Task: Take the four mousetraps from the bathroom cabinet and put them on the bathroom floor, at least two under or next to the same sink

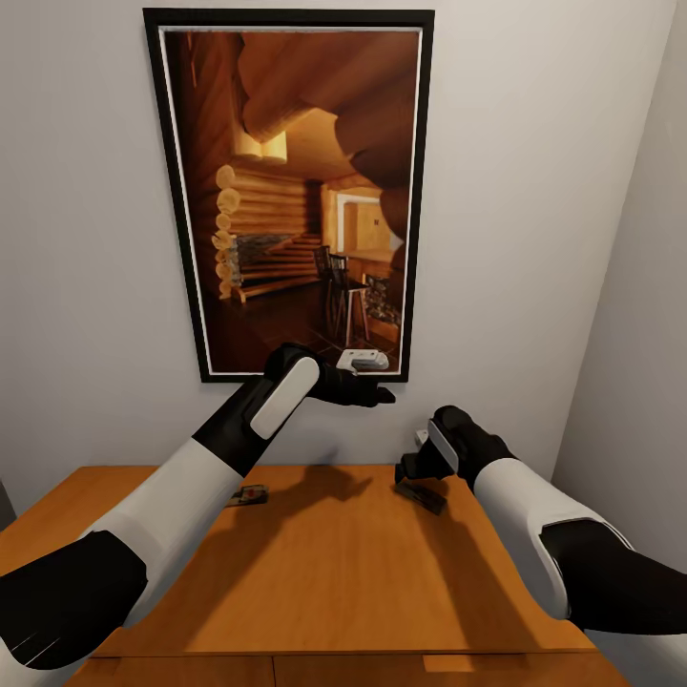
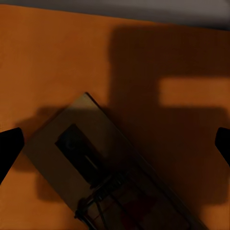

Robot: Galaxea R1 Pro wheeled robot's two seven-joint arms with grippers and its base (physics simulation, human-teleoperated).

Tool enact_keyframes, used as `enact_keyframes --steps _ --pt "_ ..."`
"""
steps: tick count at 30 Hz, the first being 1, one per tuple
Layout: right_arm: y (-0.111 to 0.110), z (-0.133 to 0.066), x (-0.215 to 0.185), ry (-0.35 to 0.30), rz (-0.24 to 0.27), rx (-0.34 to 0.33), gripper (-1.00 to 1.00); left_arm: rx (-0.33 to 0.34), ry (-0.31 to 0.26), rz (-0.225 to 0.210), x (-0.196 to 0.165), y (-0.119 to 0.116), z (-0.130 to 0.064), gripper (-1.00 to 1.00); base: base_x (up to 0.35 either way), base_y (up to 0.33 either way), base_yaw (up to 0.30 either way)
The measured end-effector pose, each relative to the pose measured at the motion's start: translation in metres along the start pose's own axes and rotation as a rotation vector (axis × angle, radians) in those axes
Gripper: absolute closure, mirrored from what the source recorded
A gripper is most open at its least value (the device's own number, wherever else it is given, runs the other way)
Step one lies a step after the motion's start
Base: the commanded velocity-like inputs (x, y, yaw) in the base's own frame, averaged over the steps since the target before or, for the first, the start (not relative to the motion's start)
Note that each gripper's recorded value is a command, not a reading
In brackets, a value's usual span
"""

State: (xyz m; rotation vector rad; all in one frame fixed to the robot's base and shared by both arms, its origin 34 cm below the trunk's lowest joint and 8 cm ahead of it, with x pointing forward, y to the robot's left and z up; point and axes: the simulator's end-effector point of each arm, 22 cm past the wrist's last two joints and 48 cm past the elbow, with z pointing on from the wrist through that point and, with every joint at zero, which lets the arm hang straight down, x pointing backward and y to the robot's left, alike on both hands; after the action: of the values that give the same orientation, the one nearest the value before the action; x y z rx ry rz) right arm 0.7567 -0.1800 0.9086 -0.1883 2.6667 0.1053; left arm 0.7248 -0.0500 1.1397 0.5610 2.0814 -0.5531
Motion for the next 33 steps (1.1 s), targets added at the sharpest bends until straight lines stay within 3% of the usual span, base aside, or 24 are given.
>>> enact_keyframes --steps 13,33 --pt "0.0034 0.0087 0.0045 0.000 0.000 -0.007 -1.00 0.000 0.000 0.000 0.0083 0.0016 0.0048 -1.00 0.000 0.000 0.000" --pt "-0.0058 0.0052 0.0006 -0.013 -0.004 0.017 -1.00 0.000 -0.001 0.001 0.0079 0.0011 0.0040 -1.00 0.000 0.000 0.025"
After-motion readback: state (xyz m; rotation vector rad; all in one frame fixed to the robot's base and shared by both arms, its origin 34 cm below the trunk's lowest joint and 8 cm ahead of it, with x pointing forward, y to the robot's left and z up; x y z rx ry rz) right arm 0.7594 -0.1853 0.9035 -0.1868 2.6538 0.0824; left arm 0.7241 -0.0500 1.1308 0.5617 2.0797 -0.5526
